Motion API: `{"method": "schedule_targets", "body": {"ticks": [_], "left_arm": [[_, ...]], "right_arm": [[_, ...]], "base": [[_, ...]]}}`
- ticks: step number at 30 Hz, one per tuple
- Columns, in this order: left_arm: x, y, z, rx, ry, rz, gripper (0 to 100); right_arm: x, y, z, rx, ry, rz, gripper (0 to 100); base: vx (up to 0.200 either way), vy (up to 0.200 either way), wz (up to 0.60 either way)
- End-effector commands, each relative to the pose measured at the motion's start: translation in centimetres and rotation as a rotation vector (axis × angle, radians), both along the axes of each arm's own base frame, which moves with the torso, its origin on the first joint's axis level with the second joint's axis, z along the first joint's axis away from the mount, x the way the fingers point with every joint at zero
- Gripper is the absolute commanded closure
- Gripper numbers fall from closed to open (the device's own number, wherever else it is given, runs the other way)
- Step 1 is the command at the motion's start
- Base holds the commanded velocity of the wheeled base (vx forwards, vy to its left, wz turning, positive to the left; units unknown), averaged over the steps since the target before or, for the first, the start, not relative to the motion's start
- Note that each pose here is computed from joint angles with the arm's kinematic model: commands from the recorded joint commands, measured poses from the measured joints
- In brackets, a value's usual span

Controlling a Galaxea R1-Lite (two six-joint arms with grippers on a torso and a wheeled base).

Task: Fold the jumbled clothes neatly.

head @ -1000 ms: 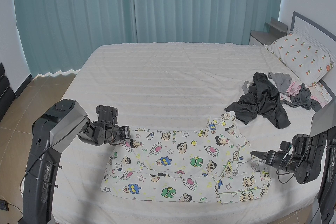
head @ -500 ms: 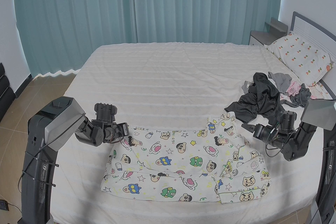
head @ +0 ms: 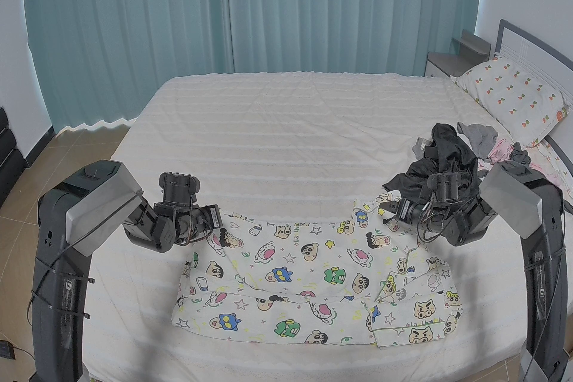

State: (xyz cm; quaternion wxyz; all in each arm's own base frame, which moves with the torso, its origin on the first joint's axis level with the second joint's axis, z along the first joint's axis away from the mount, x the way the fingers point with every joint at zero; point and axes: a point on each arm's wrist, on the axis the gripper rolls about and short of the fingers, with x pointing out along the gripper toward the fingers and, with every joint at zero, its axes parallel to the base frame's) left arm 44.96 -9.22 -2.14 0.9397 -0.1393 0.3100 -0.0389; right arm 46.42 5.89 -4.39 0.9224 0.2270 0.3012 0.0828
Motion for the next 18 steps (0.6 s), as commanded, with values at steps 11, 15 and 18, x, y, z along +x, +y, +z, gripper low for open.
{"method": "schedule_targets", "body": {"ticks": [11,15,18], "left_arm": [[-0.3,-0.3,0.2,-0.024,0.005,0.012,100],[-0.3,-0.2,0.1,-0.025,0.005,0.014,100],[-0.3,-0.2,0.2,-0.027,0.004,0.017,100]], "right_arm": [[1.3,0.8,-3.0,0.005,0.012,0.012,100],[1.4,0.5,-2.9,0.017,0.006,0.002,100],[1.4,0.0,-2.9,0.029,-0.006,-0.015,100]], "base": [[0.000,0.000,0.00],[0.000,0.000,0.00],[0.000,0.000,0.00]]}}
